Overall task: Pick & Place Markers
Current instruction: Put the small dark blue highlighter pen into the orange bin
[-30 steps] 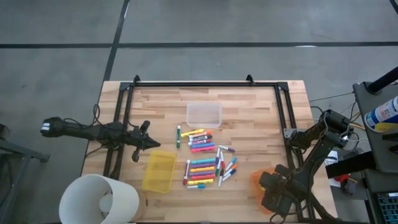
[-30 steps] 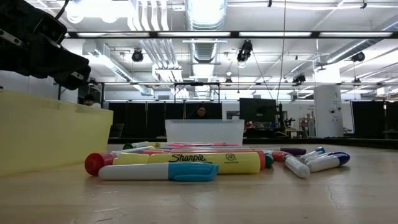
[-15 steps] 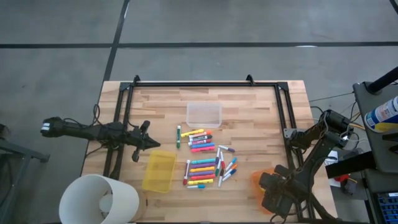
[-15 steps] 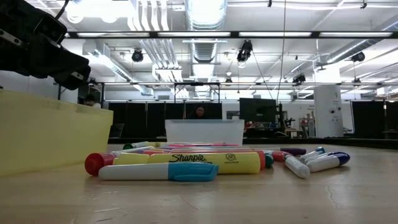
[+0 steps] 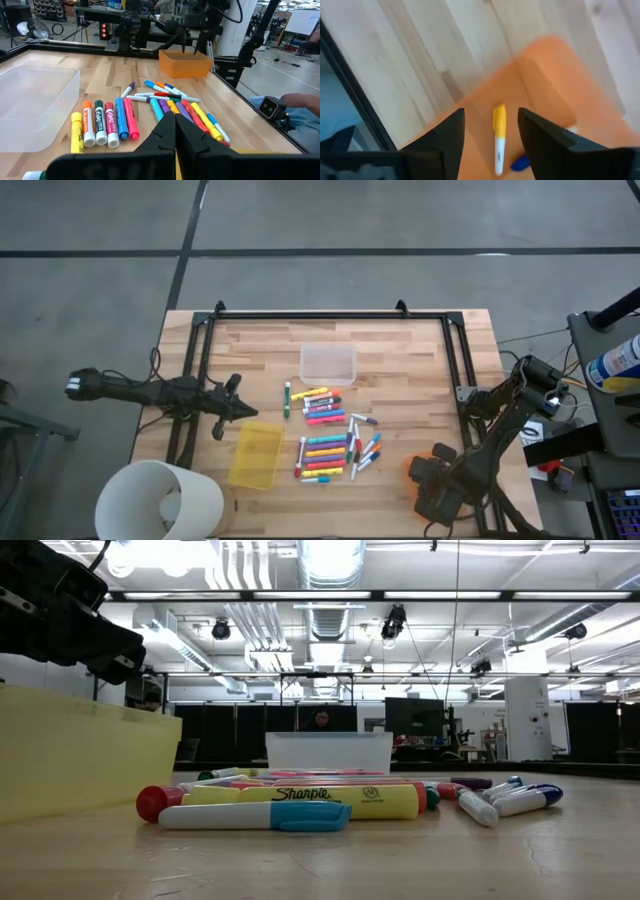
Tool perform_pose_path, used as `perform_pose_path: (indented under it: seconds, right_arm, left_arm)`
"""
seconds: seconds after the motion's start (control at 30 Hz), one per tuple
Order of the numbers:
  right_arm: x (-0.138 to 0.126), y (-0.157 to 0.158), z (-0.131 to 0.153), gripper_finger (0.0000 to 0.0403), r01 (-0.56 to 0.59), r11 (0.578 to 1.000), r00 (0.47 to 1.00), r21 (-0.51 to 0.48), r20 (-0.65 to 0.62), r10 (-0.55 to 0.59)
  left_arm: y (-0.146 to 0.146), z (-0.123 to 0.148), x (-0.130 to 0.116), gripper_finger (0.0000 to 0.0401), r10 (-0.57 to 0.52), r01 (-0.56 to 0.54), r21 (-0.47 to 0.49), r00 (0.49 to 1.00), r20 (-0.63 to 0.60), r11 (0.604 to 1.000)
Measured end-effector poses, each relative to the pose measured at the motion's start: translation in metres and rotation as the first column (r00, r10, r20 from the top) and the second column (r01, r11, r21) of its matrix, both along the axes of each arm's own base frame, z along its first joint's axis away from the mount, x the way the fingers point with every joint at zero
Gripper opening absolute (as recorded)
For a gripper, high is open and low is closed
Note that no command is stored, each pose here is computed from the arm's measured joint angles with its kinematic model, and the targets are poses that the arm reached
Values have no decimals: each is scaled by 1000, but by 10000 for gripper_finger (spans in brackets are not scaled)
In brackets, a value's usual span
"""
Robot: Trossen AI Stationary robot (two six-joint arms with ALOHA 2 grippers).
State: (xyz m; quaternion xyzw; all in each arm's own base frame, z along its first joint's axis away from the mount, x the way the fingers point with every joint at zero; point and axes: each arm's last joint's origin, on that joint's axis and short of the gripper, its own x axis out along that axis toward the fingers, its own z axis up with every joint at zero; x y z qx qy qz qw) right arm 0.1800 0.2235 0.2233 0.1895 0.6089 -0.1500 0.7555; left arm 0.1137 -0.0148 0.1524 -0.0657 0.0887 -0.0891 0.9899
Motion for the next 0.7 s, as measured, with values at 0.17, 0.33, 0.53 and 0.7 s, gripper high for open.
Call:
perform_pose_path:
  seconds: [0.17, 0.33, 0.53, 0.7]
  right_arm:
    - [12, -4, 9, 171, -59, 998, 996, -35, 60, 61]
    - [24, -12, 13, 170, -115, 987, 985, -109, 114, 127]
    - [37, -23, 13, 167, -143, 981, 981, -131, 116, 158]
    - [40, -27, 13, 166, -171, 975, 976, -144, 111, 188]
  left_arm:
    - [0, 0, 0, 0, 0, 0, 0, 1000, 0, 1000]
    - [0, 0, 0, 0, 0, 0, 0, 1000, 0, 1000]
    - [0, 0, 0, 0, 0, 0, 0, 1000, 0, 1000]
    - [0, 0, 0, 0, 0, 0, 0, 1000, -1, 1000]
